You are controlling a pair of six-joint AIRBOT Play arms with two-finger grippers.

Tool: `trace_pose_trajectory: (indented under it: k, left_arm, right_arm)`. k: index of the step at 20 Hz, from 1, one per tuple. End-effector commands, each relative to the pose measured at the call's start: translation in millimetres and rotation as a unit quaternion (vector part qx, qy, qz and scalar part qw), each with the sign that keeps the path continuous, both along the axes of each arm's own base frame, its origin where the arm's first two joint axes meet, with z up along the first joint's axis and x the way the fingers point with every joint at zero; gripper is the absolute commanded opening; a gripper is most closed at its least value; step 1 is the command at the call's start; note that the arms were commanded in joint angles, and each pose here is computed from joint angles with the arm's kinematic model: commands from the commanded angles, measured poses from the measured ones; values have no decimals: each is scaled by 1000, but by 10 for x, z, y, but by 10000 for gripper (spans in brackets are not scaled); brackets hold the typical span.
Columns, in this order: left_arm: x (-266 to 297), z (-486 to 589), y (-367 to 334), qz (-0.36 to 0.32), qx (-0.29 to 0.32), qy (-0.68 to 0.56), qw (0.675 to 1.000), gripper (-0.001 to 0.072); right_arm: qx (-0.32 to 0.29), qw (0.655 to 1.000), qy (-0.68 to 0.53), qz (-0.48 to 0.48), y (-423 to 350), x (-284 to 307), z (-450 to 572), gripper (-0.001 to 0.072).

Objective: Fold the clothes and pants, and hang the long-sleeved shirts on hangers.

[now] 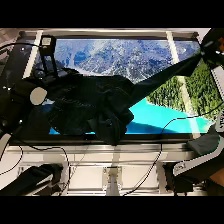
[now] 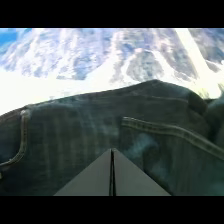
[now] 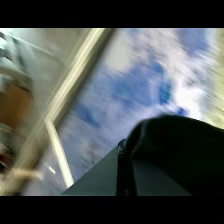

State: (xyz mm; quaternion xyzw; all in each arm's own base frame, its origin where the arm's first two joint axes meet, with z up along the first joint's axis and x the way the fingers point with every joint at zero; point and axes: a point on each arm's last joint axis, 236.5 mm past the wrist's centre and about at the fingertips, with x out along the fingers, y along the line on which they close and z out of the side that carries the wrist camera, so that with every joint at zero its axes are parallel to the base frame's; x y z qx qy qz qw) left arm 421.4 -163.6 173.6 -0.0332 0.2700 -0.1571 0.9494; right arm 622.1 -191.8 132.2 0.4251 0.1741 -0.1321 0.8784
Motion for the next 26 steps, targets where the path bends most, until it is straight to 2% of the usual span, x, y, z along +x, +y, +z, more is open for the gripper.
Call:
trace_pose_trajectory:
  k: [1,4,7,9,12,14,15,17,18,20,24,26]
  left_arm:
    - [116,-62,156,40,-28,13,999,24]
    - [150,-47,153,40,-30,6,999,24]
    - [152,-44,152,40,-30,5,999,23]
    - [152,-44,152,40,-30,5,999,24]
    - [152,-44,152,40,-30,5,999,24]
    - [151,-45,152,40,-30,5,999,24]
    - [151,-45,152,40,-30,5,999,24]
    - [151,-45,152,40,-30,5,999,24]
    - [151,-44,151,40,-30,5,999,24]
    - [151,-44,151,40,-30,5,999,24]
    - [151,-44,151,40,-30,5,999,24]
    - [151,-45,151,40,-30,5,999,24]
  right_arm:
    - [-1,982,-176,-67,82,305,817,15]
    - [-17,972,-223,-69,226,351,1158,16]
    - [-21,982,-182,-44,247,340,1010,16]
    - [-25,994,-108,-17,174,252,664,16]
    - [-39,992,114,26,-142,-323,-312,15]
    - [-35,948,316,24,-474,-1129,-1094,15]
    - [-19,910,414,10,-618,-1617,-1421,15]
    - [26,855,518,-9,-754,-2239,-1779,15]
    - [49,844,534,-9,-761,-2373,-1889,15]
    - [58,844,532,-12,-792,-2395,-1968,15]
    - [24,888,458,18,-715,-1881,-1845,16]
    - [7,897,442,26,-649,-1724,-1788,16]
